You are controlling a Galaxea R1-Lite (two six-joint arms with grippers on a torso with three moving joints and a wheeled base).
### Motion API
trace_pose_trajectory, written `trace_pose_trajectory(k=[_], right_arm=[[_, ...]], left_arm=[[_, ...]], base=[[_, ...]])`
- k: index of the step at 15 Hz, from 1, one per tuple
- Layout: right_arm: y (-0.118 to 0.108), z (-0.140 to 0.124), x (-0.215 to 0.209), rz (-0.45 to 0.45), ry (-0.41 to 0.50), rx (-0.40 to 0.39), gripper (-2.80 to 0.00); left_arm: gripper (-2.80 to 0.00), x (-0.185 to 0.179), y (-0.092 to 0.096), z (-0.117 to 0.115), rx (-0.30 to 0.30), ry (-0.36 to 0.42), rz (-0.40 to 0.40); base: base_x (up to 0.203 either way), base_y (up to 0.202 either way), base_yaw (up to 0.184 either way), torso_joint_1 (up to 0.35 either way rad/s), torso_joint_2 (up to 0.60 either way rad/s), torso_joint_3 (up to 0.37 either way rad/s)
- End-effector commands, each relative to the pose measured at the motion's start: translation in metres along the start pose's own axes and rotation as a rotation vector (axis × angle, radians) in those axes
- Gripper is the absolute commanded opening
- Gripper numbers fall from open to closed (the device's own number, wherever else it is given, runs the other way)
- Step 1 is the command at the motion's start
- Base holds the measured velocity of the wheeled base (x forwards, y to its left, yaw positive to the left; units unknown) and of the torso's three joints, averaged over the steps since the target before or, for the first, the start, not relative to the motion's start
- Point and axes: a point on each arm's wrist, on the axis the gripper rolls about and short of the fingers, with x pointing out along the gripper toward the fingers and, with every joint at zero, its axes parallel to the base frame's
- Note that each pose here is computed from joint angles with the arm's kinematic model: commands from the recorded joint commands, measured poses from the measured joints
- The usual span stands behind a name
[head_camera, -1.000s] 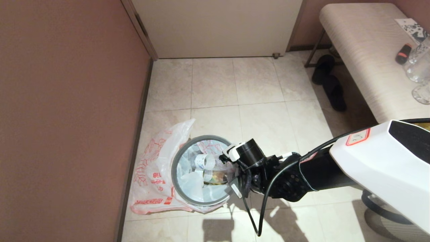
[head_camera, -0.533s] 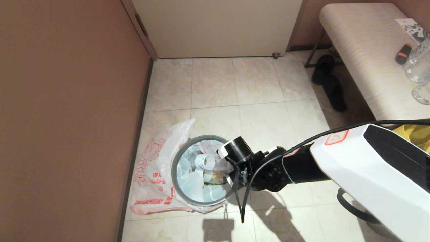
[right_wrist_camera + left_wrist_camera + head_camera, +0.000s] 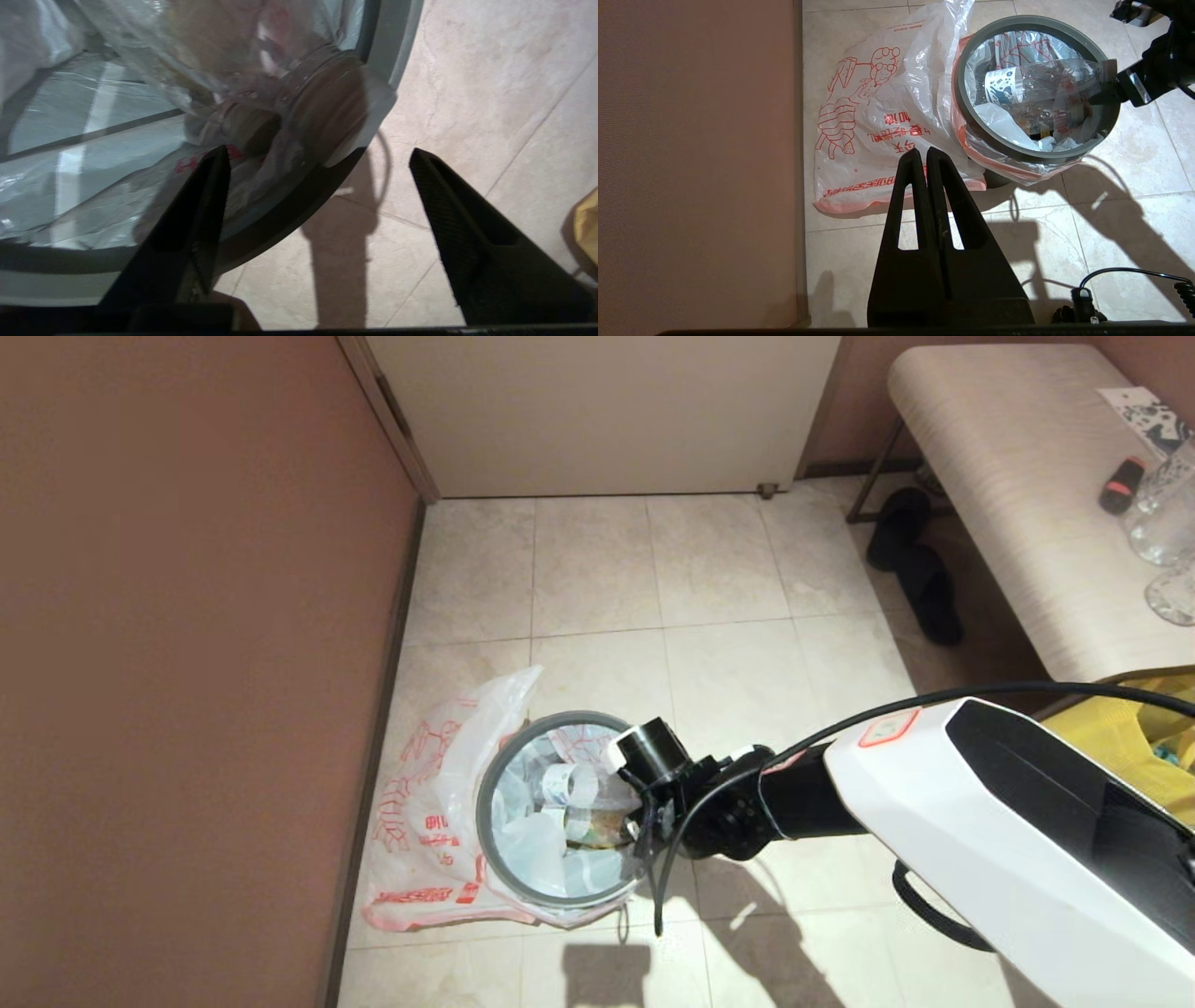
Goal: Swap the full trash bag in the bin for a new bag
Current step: Place the trash can ring on the floor
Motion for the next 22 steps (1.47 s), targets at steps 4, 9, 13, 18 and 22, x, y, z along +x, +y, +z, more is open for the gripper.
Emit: trace_pose_trajectory(k=[4, 9, 13, 18, 22], right_arm=[[-0.006, -0.004, 0.015, -0.024, 0.016, 0.004, -2.80], [-0.008, 0.010, -0.008, -0.013, -0.026, 0.008, -2.80], [-0.006, 0.013, -0.012, -0.017, -0.037, 0.004, -2.80], [-0.016, 0.030, -0.031, -0.006, -0.075, 0.018, -2.80], [-0.035, 0.037, -0.076, 0.036, -0.008, 0.071, -2.80]], left_arm=[[-2.80, 0.000, 0.000, 0.000, 0.000, 0.001, 0.000], [-2.80, 0.000, 0.000, 0.000, 0.000, 0.001, 0.000], [-2.80, 0.000, 0.000, 0.000, 0.000, 0.001, 0.000], [-2.80, 0.000, 0.000, 0.000, 0.000, 0.001, 0.000], [-2.80, 0.000, 0.000, 0.000, 0.000, 0.001, 0.000]], base=[[0.000, 0.000, 0.000, 0.000, 0.00, 0.000], [0.000, 0.000, 0.000, 0.000, 0.00, 0.000], [0.000, 0.000, 0.000, 0.000, 0.00, 0.000], [0.000, 0.000, 0.000, 0.000, 0.00, 0.000], [0.000, 0.000, 0.000, 0.000, 0.00, 0.000]])
